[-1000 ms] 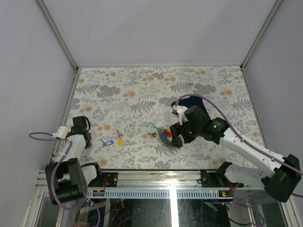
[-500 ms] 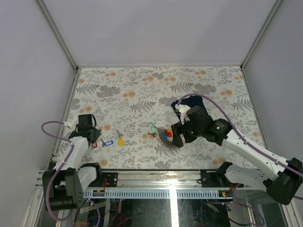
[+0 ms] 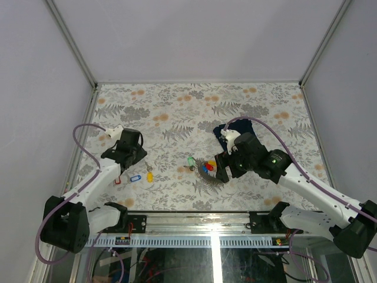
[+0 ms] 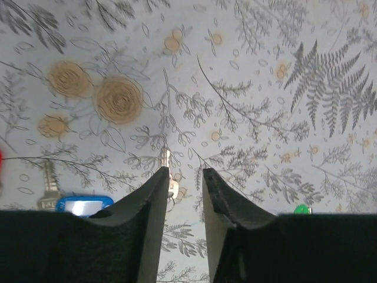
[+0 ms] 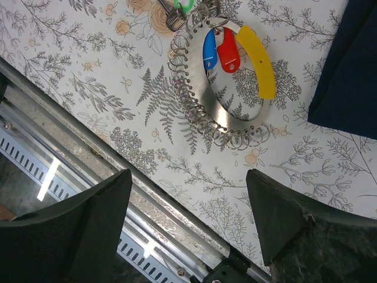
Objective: Put the keys on the keyring
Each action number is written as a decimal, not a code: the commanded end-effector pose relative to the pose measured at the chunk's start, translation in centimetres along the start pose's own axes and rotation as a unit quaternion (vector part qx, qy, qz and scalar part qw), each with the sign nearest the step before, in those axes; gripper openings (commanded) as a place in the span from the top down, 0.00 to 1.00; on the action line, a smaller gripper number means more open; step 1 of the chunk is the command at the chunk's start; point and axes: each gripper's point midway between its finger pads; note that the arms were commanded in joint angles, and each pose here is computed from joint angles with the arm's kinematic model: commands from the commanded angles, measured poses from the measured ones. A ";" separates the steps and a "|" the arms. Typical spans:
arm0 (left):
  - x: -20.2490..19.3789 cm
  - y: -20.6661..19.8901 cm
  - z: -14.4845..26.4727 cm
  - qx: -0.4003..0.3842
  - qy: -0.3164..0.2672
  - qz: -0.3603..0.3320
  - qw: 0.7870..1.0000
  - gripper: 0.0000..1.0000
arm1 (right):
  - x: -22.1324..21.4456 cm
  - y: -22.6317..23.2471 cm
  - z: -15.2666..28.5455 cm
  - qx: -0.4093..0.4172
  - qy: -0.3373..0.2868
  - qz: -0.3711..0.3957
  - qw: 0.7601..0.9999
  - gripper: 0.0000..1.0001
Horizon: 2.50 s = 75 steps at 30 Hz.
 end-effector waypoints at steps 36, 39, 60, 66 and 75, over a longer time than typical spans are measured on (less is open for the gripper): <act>1.4 17.1 -0.6 0.249 -0.025 0.240 0.938 0.16 | 1.1 1.7 -1.1 0.002 0.072 -0.065 0.995 0.15; 0.3 17.3 -1.7 0.243 0.002 0.251 0.937 0.17 | 1.4 2.0 -1.4 0.006 0.074 -0.072 0.995 0.15; 3.3 14.7 0.1 0.187 -0.010 0.250 0.950 0.21 | 5.7 0.6 -1.4 -0.026 -0.032 -0.018 0.999 0.10; 2.8 14.2 0.0 0.180 0.016 0.241 0.953 0.21 | 5.6 1.0 -2.6 -0.005 -0.041 -0.014 0.999 0.09; -1.3 11.6 0.9 0.190 0.085 0.195 0.959 0.28 | 5.5 0.7 -3.1 -0.006 -0.044 -0.001 0.999 0.07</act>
Point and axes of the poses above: each gripper's point midway between its finger pads, its own z axis back along the fingers, its own y axis along the line the jaws close on, x = y × z, and after that the axes turned 3 degrees about -z, right-handed
